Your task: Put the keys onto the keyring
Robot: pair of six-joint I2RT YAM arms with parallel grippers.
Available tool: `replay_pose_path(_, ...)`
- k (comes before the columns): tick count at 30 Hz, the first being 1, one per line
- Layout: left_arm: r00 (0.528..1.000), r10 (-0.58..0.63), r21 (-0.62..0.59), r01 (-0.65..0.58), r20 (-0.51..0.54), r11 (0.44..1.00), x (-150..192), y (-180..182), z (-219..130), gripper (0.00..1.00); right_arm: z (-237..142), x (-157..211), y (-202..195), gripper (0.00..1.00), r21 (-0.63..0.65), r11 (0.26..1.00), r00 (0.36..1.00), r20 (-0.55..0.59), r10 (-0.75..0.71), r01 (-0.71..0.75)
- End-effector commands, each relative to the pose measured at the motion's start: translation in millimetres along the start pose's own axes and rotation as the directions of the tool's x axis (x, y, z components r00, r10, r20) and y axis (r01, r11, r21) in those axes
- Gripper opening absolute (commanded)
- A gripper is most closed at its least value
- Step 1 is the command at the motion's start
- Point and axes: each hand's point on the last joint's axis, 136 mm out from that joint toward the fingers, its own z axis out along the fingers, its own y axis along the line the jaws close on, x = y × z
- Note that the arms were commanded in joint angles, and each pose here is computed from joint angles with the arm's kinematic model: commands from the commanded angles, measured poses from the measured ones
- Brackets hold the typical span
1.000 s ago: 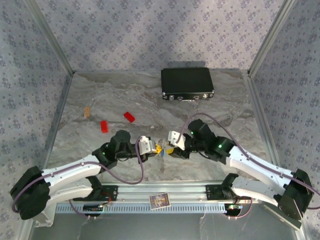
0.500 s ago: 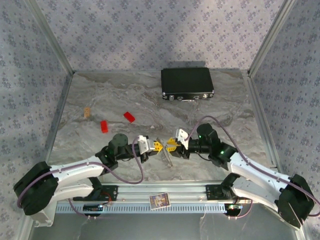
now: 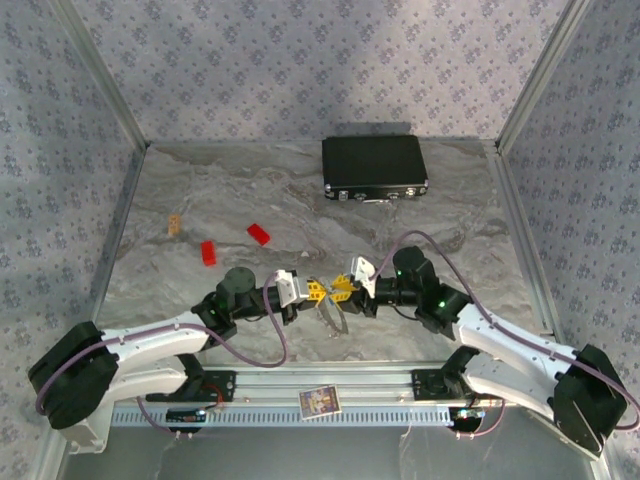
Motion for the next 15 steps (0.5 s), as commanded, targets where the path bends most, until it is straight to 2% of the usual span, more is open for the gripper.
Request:
replay_pose_path(1, 0.997, 0.022, 0.017, -0.024, 0.068, 1.000, -19.6, -2.4, -0.1, 0.00, -7.3, -5.8, -0.9, 0.28, 0.012, 1.000, 1.000, 0.001, -0.021, 0.021)
replay_pose_path(9, 0.997, 0.022, 0.027, -0.024, 0.073, 0.999, -20.5, -3.4, 1.1, 0.00, 0.0, -6.4, -3.7, 0.24, -0.004, 1.000, 1.000, 0.002, -0.020, 0.020)
replay_pose_path(12, 0.997, 0.022, 0.026, -0.024, 0.073, 0.999, -21.0, -3.1, 1.2, 0.00, 3.4, -8.6, -3.1, 0.15, -0.023, 0.999, 1.000, 0.005, -0.022, 0.022)
replay_pose_path(15, 0.997, 0.020, 0.026, -0.022, 0.069, 0.999, -19.9, -3.1, 1.3, 0.00, 3.6, -12.5, -2.4, 0.01, -0.032, 0.999, 0.999, 0.014, -0.030, 0.030)
